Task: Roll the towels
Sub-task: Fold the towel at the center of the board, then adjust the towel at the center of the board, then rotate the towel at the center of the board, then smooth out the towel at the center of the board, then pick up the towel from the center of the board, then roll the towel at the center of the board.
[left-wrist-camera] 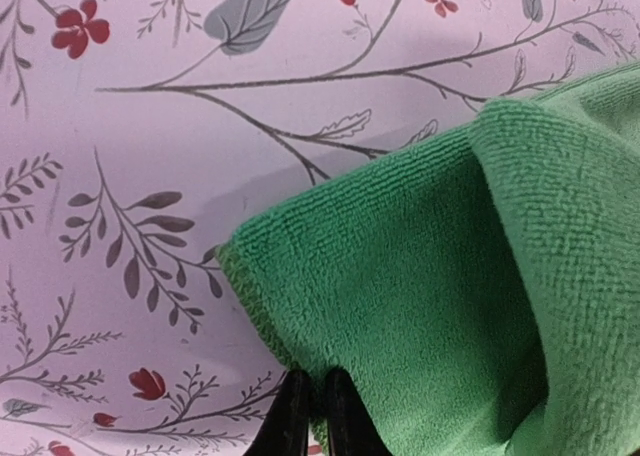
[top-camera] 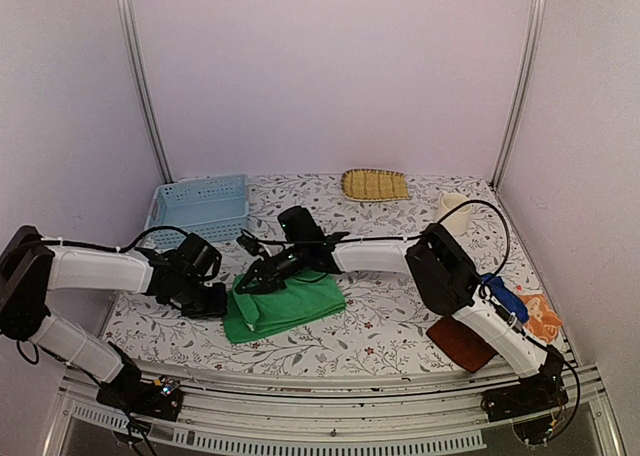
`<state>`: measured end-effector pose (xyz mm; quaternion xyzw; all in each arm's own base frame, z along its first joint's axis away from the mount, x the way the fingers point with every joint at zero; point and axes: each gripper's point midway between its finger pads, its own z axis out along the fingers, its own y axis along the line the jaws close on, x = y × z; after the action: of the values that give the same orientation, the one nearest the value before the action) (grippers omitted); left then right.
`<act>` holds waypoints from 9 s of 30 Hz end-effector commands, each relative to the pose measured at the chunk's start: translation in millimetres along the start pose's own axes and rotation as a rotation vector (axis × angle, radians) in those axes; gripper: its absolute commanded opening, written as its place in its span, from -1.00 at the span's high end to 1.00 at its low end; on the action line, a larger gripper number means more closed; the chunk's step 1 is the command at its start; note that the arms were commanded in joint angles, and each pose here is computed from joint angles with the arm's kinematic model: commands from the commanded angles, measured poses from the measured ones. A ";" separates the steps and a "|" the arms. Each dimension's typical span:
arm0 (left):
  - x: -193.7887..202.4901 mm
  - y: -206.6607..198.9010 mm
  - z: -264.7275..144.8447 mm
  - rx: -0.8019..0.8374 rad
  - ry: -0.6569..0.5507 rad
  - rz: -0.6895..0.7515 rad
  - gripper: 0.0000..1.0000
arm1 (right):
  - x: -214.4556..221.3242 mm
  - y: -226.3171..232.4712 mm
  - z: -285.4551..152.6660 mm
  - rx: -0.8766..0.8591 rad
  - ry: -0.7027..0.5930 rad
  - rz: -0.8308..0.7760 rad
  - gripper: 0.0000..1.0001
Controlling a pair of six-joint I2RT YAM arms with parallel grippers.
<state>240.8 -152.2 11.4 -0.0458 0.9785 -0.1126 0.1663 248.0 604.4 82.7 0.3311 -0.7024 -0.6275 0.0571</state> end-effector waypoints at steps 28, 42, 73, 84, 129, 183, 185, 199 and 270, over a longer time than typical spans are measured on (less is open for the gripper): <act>-71.3 -39.0 -73.5 0.141 -0.260 0.037 0.65 | -36.3 42.0 -111.6 0.215 -0.108 -0.313 0.14; -28.1 16.5 -0.3 -0.159 -0.004 0.021 0.83 | 4.4 -67.4 -146.1 0.520 0.054 -0.402 0.55; -142.0 -182.5 10.0 0.118 -0.160 0.448 0.62 | 129.6 36.8 -196.0 0.397 0.148 -0.324 0.43; -60.2 -83.3 13.5 -0.061 -0.024 0.235 0.66 | 106.5 22.6 -271.3 0.579 0.001 -0.384 0.39; -5.0 -198.3 -47.0 0.728 -0.148 0.434 1.00 | 22.6 -0.1 -239.4 0.408 -0.053 -0.246 0.40; -73.3 -136.3 -98.1 0.193 -0.638 0.491 -0.60 | 120.1 108.5 -229.6 0.627 0.147 -1.125 -0.04; -68.6 -136.7 -98.3 0.225 -0.624 0.469 -0.56 | 137.2 81.6 -206.6 0.663 0.260 -1.145 0.04; -41.7 -143.1 -74.8 0.307 -0.473 0.456 -0.49 | 159.9 -15.1 -157.9 0.819 0.479 -1.134 0.21; 114.3 -251.6 2.3 0.461 -0.330 1.425 0.99 | 204.6 -15.6 -163.1 0.208 0.446 -0.389 0.83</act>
<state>157.2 -402.6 23.7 0.6153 0.6895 -0.1330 0.3581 182.0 359.6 29.9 0.6011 -0.6632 -0.4438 0.0429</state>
